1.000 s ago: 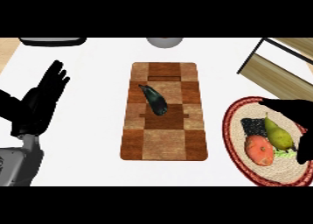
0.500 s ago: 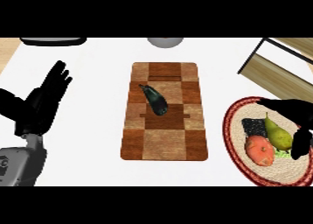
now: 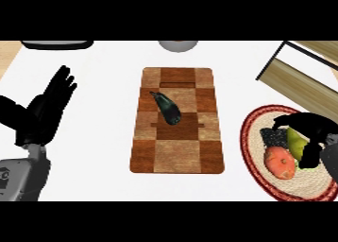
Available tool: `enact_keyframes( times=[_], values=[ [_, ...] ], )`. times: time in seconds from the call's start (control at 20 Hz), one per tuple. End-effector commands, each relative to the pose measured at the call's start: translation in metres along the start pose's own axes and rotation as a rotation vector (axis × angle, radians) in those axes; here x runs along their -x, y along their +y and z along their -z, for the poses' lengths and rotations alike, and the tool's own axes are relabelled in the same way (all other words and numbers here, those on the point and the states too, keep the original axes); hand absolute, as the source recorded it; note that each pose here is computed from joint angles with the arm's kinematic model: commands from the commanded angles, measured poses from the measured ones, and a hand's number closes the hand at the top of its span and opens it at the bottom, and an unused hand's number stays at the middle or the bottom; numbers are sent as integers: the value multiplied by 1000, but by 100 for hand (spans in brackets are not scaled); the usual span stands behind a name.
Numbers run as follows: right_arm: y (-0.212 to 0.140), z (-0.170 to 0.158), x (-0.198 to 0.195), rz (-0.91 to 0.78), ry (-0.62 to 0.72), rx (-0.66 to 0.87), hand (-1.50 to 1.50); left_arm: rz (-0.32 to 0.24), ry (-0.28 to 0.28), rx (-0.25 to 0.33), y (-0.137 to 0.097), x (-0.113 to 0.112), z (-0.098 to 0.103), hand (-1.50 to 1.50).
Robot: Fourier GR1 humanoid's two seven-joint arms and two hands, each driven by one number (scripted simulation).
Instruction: Pick the pear from the placemat and place it in the tiered shelf
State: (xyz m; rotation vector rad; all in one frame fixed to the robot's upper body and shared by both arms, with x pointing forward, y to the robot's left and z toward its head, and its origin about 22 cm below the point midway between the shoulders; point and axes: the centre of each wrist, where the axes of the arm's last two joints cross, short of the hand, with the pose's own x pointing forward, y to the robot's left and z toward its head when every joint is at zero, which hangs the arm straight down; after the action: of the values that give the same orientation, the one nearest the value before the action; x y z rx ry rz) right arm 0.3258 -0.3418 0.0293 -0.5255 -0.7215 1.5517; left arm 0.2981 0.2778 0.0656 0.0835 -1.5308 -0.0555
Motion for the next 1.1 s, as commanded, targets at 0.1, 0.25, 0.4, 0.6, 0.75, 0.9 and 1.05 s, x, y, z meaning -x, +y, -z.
enact_keyframes(
  times=[0.1, 0.25, 0.4, 0.6, 0.75, 0.9, 1.05],
  values=[
    [25, 7, -3, -96, -75, 14, 150, -8, 2, 4, 10, 5, -3, 0],
    [16, 15, 3, -86, -108, 83, 150, -6, 9, -5, 9, 9, 1, 0],
    [12, 6, 6, -60, -105, 135, 150, -18, 5, -1, 2, -17, 6, 0],
    [35, -7, -12, -36, -222, 211, 150, 1, -1, -23, -1, 4, 3, 0],
    [77, -21, -60, -80, -445, 256, 150, -3, 26, -51, 6, 15, -10, 0],
    [94, -47, -97, -90, -604, 317, 150, 18, 34, -60, 16, 6, -14, 0],
    [111, -83, -97, 34, -685, 372, 150, 0, 38, -93, 15, 7, -11, 0]
  ],
)
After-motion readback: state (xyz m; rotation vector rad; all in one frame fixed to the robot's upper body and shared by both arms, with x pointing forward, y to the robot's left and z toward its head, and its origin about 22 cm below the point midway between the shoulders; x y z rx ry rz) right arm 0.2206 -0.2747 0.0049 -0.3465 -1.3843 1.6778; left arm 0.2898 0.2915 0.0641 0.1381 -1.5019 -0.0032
